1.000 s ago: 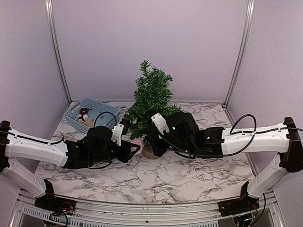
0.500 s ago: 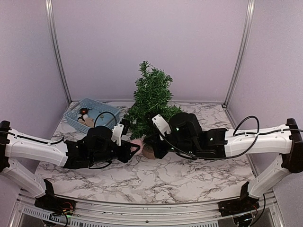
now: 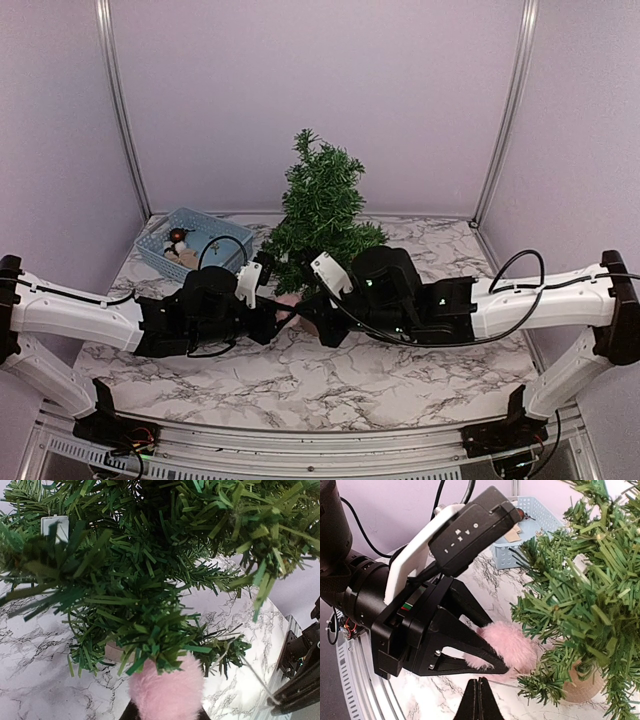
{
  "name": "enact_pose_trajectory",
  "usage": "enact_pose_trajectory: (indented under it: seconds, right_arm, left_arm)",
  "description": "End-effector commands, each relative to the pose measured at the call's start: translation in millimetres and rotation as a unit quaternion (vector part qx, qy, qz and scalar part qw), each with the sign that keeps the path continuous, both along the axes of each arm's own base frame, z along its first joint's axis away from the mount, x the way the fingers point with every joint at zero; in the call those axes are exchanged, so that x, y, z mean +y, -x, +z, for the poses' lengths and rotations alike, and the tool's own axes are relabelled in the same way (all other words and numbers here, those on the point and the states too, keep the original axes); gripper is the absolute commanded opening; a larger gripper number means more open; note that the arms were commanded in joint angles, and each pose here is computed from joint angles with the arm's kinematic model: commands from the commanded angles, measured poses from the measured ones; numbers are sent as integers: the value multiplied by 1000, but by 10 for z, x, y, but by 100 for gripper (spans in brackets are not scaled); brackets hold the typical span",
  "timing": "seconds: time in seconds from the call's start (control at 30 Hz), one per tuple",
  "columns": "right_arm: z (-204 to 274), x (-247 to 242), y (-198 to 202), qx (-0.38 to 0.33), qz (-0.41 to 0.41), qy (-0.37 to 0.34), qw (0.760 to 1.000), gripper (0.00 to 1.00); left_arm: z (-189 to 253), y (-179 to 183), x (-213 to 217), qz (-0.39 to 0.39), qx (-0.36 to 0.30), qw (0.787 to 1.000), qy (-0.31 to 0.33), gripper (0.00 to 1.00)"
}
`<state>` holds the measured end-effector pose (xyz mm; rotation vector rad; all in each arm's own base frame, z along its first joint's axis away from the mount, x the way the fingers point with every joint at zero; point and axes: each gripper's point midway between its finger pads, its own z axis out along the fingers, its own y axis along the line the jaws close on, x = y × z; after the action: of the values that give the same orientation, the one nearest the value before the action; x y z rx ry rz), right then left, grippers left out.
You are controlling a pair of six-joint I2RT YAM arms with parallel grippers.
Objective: Decorate the small christmas tree
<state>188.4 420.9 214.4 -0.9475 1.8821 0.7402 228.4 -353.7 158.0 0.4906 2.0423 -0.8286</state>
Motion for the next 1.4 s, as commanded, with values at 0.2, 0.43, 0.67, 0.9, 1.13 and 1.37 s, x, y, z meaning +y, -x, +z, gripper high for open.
enact_pose_trajectory:
  seconds: [0.2,0.43,0.67,0.9,1.13,1.37]
  right_arm:
    - [240,-91,-408,-7,-63,-12,998,0]
    - [154,-123,-431,7,-67,-5,998,0]
    - [87,-188,-423,13,-71,0,997,0]
    - [266,-102,-228,-2,-15,-34,999,0]
    - [370,11,-11,-21,17,-40,999,0]
    - [323,32,-19,-23,4,-28,999,0]
  left_arm:
    - [106,-39,-40,-3,-13,1000,8,0]
    - [91,-41,-45,-4,-13,1000,6,0]
    - [96,-41,-36,-2,-13,1000,7,0]
    - [80,-33,-33,-4,-12,1000,5,0]
    - [92,-29,-28,-4,-12,1000,7,0]
    - [86,-27,-28,-4,-11,1000,8,0]
